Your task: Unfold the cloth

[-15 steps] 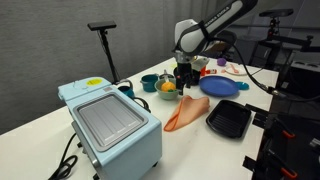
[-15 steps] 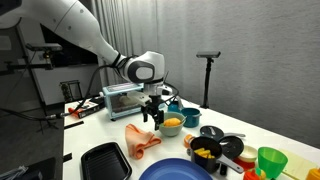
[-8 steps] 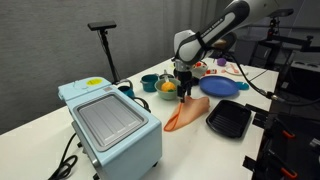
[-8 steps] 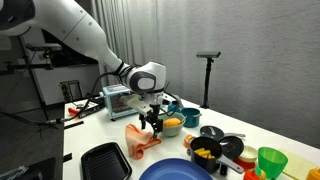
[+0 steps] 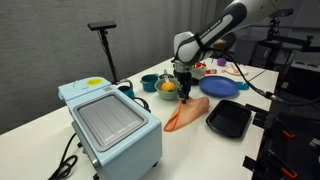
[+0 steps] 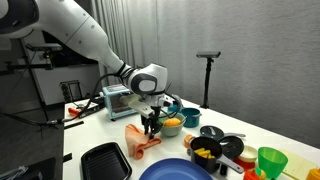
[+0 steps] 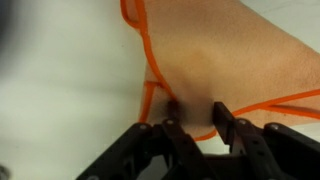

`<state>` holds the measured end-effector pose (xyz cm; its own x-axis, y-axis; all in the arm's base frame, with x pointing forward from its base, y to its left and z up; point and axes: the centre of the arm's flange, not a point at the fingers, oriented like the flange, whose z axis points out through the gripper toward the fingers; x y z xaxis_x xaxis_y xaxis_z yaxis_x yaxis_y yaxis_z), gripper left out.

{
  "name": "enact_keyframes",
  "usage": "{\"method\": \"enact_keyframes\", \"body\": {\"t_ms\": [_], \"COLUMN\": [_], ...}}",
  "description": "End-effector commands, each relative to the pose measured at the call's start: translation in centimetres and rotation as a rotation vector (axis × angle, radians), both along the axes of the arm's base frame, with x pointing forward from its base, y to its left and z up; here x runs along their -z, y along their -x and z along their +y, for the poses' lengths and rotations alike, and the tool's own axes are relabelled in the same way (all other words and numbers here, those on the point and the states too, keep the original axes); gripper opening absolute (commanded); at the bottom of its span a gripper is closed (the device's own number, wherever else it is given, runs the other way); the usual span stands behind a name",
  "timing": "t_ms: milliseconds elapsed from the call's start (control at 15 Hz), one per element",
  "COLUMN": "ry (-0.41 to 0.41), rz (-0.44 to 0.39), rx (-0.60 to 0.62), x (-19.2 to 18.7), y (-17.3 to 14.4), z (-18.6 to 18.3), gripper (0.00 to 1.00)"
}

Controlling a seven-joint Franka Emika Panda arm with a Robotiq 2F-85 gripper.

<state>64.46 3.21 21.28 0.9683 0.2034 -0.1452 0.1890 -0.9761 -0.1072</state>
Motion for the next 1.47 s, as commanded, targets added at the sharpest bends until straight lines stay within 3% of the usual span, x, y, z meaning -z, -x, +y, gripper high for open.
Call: {"method": "enact_keyframes", "body": {"t_ms": [0, 133, 333, 600, 933, 1200, 1400], "ry": [-0.040, -0.075, -0.128, -0.184, -0.330, -0.282, -0.201], "rz": [-0.001, 0.008, 0.063, 0.220, 0.419, 0.671, 0.788], "rx": [-0.019, -0.046, -0.119, -0.217, -0.308, -0.371, -0.438], "x": [-0.6, -1.8, -3.9, -7.1, -9.0, -7.6, -5.8], "y": [-0.6, 0.1, 2.0, 5.6, 9.3, 12.0, 13.4], "z": [-0.5, 0.2, 3.5, 7.7, 11.0, 11.7, 11.6], "gripper": [0.12, 0.00, 0.00, 0.01, 0.01, 0.01, 0.01]}}
